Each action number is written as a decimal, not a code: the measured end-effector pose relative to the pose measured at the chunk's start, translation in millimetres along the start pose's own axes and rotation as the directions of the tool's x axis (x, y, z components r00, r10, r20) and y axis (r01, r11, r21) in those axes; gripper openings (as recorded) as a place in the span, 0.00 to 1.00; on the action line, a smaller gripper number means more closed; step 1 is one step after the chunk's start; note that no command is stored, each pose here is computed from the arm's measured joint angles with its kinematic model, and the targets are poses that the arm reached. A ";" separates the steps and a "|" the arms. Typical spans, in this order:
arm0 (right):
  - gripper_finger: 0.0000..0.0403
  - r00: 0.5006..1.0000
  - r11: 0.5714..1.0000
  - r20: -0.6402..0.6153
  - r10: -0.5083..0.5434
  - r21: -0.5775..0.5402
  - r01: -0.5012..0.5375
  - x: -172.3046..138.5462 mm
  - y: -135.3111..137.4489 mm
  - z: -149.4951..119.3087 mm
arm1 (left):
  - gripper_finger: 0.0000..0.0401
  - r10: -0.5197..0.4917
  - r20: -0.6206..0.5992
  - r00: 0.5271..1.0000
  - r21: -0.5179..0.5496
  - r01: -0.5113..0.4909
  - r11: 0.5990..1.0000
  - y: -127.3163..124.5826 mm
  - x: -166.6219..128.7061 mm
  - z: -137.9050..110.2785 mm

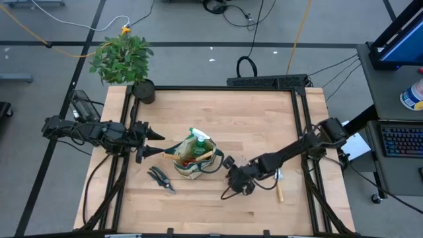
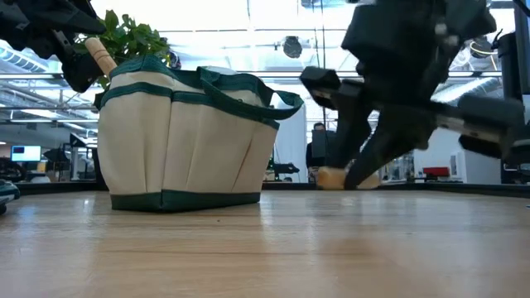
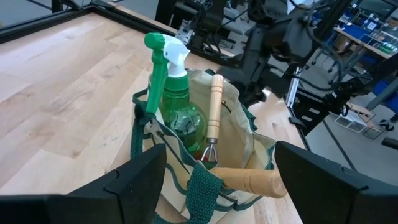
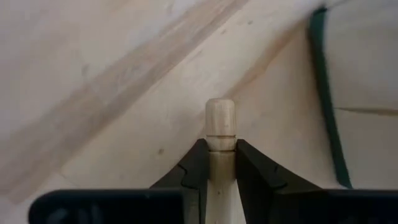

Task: Pick & Place Garden tools in Gardening bag
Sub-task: Put the brown hand rake into the brown bag, then put the brown trowel into the brown bag

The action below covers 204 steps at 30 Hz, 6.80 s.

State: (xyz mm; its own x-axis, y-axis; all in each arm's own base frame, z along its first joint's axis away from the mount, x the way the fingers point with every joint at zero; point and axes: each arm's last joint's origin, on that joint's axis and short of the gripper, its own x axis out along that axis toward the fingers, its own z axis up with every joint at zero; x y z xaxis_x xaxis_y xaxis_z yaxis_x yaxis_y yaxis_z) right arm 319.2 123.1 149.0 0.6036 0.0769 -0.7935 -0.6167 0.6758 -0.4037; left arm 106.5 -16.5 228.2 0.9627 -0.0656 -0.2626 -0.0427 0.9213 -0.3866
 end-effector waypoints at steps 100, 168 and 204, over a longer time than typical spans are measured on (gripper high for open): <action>0.12 0.497 0.476 0.451 -0.741 0.875 -0.084 -11.5 -173.5 55.1 | 0.77 -0.233 0.038 0.972 0.302 0.211 0.930 5.3 -10.7 -22.0; 0.43 0.778 0.587 0.027 -0.628 0.672 0.451 -128.7 -84.8 89.8 | 0.77 -0.268 0.001 0.964 0.279 0.257 0.925 5.1 -10.9 -24.8; 0.43 0.740 0.107 -0.432 0.515 0.889 0.444 -135.5 50.6 9.3 | 0.77 -0.244 -0.051 0.968 0.300 0.248 0.921 11.7 -24.1 -35.2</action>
State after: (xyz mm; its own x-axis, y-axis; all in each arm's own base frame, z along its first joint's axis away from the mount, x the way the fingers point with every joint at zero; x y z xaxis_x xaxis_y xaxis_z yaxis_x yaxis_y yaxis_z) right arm 210.9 153.8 240.3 -0.0893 0.0887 -0.9921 0.6515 0.7586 0.0092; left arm 73.4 -17.6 198.9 0.9290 -0.3081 -0.2048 0.2797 0.9473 -0.1565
